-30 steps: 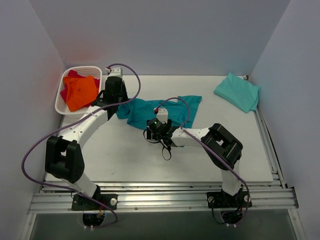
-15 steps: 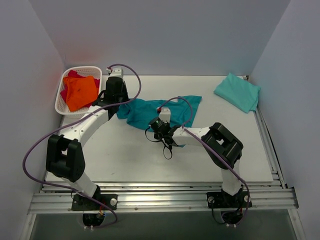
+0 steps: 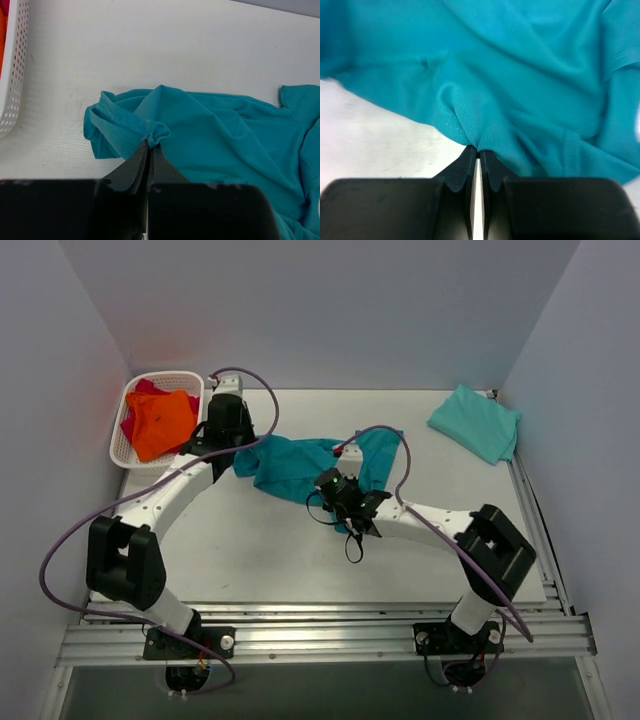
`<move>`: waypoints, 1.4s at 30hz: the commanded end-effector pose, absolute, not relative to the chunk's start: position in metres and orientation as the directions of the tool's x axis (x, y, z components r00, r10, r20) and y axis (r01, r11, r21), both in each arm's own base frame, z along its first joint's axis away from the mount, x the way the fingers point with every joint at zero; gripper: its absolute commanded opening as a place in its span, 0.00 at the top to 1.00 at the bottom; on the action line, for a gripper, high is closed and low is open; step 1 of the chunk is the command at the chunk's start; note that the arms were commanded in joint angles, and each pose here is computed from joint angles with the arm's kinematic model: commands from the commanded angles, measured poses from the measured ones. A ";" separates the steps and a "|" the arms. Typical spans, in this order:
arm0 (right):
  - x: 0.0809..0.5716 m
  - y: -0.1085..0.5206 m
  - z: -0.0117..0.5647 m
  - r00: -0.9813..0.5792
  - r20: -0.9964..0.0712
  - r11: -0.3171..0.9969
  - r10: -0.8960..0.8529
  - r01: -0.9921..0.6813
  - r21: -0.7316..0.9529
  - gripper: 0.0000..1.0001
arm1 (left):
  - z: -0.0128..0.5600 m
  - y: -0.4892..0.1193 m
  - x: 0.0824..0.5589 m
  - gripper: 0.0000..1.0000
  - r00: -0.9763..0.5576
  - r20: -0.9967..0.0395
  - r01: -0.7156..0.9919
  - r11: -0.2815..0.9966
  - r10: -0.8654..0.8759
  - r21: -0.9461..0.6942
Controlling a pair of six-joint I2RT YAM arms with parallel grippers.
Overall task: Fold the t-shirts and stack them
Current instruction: Flatten out the tshirt
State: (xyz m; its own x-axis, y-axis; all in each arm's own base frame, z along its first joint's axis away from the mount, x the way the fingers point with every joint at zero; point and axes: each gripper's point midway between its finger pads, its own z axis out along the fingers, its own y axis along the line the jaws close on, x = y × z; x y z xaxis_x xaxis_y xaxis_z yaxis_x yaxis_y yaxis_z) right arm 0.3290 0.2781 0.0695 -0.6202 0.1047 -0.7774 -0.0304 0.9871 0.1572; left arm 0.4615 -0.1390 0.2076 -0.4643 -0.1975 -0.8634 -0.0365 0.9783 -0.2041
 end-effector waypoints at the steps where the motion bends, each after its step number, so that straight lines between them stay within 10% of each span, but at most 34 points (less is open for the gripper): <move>1: 0.326 0.264 0.149 -0.480 -0.856 0.976 0.191 -0.001 0.218 1.00 | 0.265 -0.139 0.444 0.98 -0.360 -0.897 -0.009 0.962 -0.258 -0.273; 16: 0.268 0.236 0.308 -0.267 -0.931 0.955 0.250 -0.090 0.283 1.00 | 0.356 -0.134 0.349 0.98 -0.215 -0.939 0.032 0.959 -0.269 -0.282; 33: 0.123 0.153 0.590 0.165 -0.793 0.566 0.586 -0.784 0.255 1.00 | 0.592 -0.093 0.100 0.98 0.279 -0.779 0.722 0.657 -0.562 -0.216; 42: 0.133 0.141 0.641 0.289 -0.772 0.630 0.566 -0.756 0.179 1.00 | 0.602 -0.073 0.100 0.98 0.333 -0.733 0.671 0.695 -0.594 -0.258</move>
